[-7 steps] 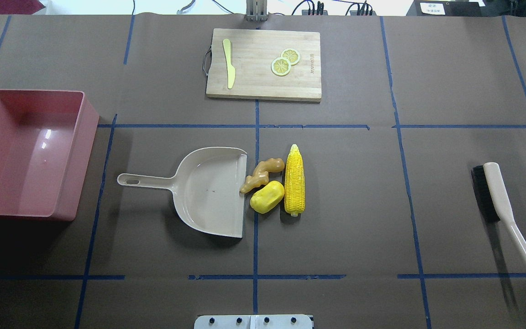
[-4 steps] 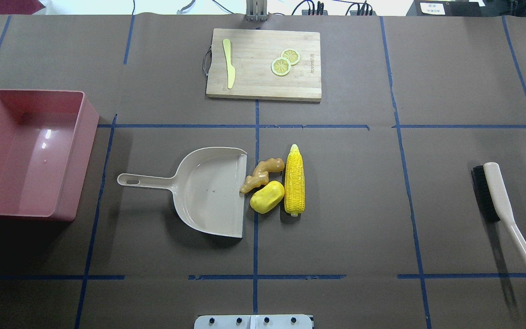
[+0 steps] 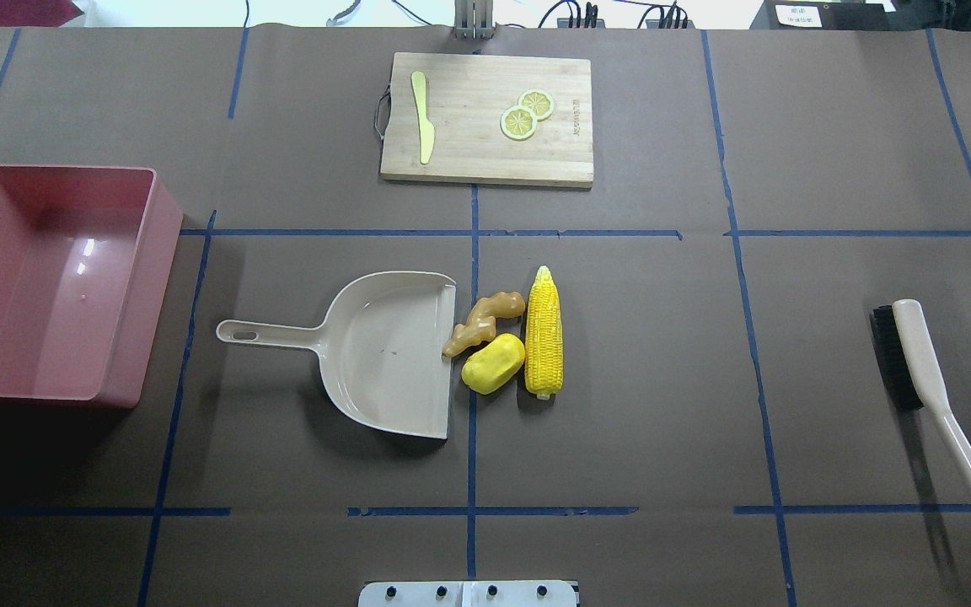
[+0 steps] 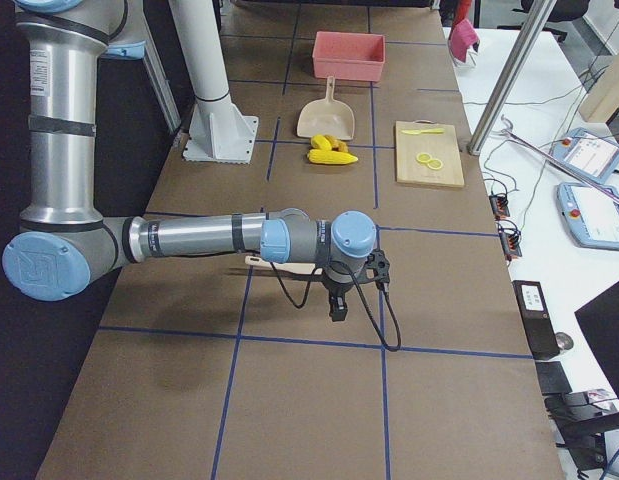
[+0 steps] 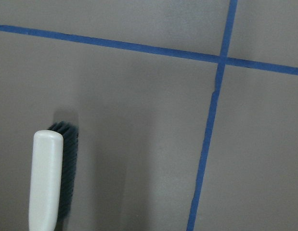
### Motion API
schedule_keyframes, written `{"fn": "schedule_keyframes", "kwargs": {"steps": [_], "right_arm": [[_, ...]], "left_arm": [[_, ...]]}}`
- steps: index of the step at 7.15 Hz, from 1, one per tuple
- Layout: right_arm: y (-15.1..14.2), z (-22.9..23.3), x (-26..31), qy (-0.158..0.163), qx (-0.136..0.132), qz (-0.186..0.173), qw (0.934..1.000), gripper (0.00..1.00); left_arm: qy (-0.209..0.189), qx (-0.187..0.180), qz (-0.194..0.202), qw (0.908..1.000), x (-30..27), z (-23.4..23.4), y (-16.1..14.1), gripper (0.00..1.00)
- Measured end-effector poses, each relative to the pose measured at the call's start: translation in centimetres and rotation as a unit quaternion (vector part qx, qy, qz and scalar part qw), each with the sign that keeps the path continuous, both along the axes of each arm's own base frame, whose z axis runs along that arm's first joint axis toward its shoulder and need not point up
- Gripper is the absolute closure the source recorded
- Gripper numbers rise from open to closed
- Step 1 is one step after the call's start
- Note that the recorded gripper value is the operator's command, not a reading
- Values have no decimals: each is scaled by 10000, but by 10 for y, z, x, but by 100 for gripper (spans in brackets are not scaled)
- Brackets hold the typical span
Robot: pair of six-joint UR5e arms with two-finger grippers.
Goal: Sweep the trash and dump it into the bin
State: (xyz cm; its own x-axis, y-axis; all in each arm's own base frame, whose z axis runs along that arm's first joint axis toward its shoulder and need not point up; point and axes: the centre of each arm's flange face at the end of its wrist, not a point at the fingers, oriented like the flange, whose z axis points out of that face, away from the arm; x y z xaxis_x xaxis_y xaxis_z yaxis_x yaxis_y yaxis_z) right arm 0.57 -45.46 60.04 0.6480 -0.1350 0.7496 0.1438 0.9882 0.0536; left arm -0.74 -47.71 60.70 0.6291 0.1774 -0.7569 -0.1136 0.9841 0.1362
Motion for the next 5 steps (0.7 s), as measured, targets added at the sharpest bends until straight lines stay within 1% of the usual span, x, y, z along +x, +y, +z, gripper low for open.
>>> {"fn": "schedule_keyframes", "kwargs": {"steps": [1, 2, 3, 4, 5], "right_arm": [[9, -16, -18, 17, -130, 88, 9999, 1], [28, -26, -35, 27, -120, 128, 9998, 1], [46, -30, -53, 9, -78, 263, 9996, 1], [63, -32, -78, -34, -90, 472, 9988, 1], [82, -32, -101, -97, -104, 620, 9980, 1]], "left_arm": [[185, 537, 203, 9982, 20, -14, -4, 0], [329, 1154, 453, 9917, 44, -29, -7, 0], [479, 1627, 782, 9824, 83, -51, -14, 0], [654, 1884, 1078, 9740, 133, -83, -26, 0], [829, 2063, 1322, 9660, 183, -120, -37, 0]]}}
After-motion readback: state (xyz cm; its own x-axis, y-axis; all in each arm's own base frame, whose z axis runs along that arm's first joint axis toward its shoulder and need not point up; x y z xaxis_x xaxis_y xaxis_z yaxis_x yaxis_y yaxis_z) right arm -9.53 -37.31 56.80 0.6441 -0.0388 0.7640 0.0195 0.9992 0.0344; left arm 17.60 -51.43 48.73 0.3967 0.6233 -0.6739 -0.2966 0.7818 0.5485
